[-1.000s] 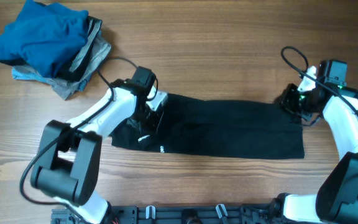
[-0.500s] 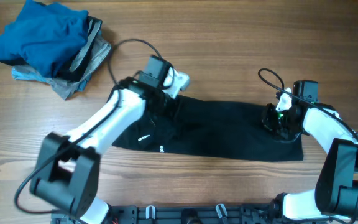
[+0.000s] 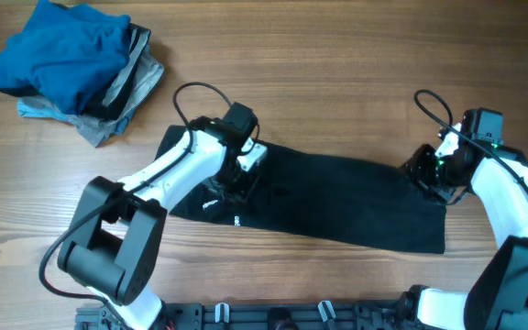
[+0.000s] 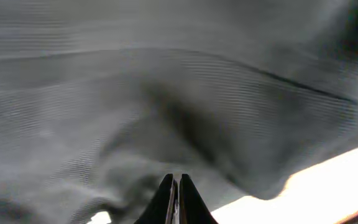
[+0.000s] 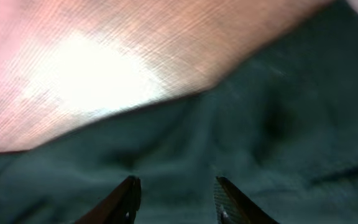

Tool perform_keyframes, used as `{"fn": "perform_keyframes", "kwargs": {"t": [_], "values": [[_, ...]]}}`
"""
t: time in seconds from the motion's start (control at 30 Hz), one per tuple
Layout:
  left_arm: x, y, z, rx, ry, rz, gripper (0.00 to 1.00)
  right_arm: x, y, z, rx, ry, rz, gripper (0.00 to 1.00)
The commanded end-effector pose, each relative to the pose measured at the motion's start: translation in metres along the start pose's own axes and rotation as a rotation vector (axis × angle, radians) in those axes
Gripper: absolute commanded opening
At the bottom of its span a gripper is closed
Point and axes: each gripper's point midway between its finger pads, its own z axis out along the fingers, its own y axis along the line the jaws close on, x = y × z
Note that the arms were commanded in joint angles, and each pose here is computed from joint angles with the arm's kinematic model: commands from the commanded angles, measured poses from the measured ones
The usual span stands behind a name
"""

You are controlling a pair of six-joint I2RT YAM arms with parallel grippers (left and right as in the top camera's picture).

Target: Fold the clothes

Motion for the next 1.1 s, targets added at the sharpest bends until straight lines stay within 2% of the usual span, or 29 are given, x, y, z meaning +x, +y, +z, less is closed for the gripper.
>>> {"fn": "perform_keyframes", "kwargs": {"t": [0.0,0.13,0.27,0.33,0.47,0.57,0.67,0.73,0.83,0.93,1.0,1.07], "values": [[-0.009,0.017,-0.007,-0.019,-0.026,-0.053,0.04,-0.001,-0.029,-0.005,0.16,-0.033,0.123,0.23],[-0.032,0.013,-0.029,0.028,-0.109,-0.059,0.05,0.008,-0.042,0.01,0.2,-0.009,0.183,0.16],[-0.051,0.016,-0.057,0.029,-0.202,-0.061,0.12,0.014,-0.057,0.036,0.236,0.002,0.246,0.13],[-0.052,0.023,-0.06,0.029,-0.214,-0.083,0.17,0.01,-0.067,0.045,0.274,-0.013,0.277,0.12],[-0.046,0.037,-0.062,0.033,-0.198,-0.196,0.16,-0.016,-0.099,0.042,0.359,-0.123,0.388,0.09],[-0.046,0.046,-0.063,0.042,-0.203,-0.265,0.26,-0.042,-0.108,0.033,0.307,-0.196,0.457,0.09],[-0.047,0.048,-0.062,0.051,-0.204,-0.282,0.3,-0.063,-0.087,0.032,0.151,-0.213,0.358,0.09],[-0.048,0.045,-0.061,0.062,-0.203,-0.277,0.31,-0.069,-0.072,0.029,0.079,-0.203,0.291,0.19],[-0.048,0.044,-0.056,0.069,-0.192,-0.277,0.26,-0.072,-0.06,0.019,0.038,-0.197,0.269,0.25],[-0.043,0.046,-0.042,0.069,-0.159,-0.286,0.11,-0.072,-0.049,0.001,0.001,-0.217,0.242,0.31],[-0.034,0.048,-0.026,0.07,-0.132,-0.293,0.04,-0.067,-0.04,-0.015,-0.027,-0.229,0.209,0.35],[-0.028,0.05,-0.012,0.07,-0.127,-0.303,0.04,-0.061,-0.038,-0.028,-0.028,-0.241,0.205,0.4]]}}
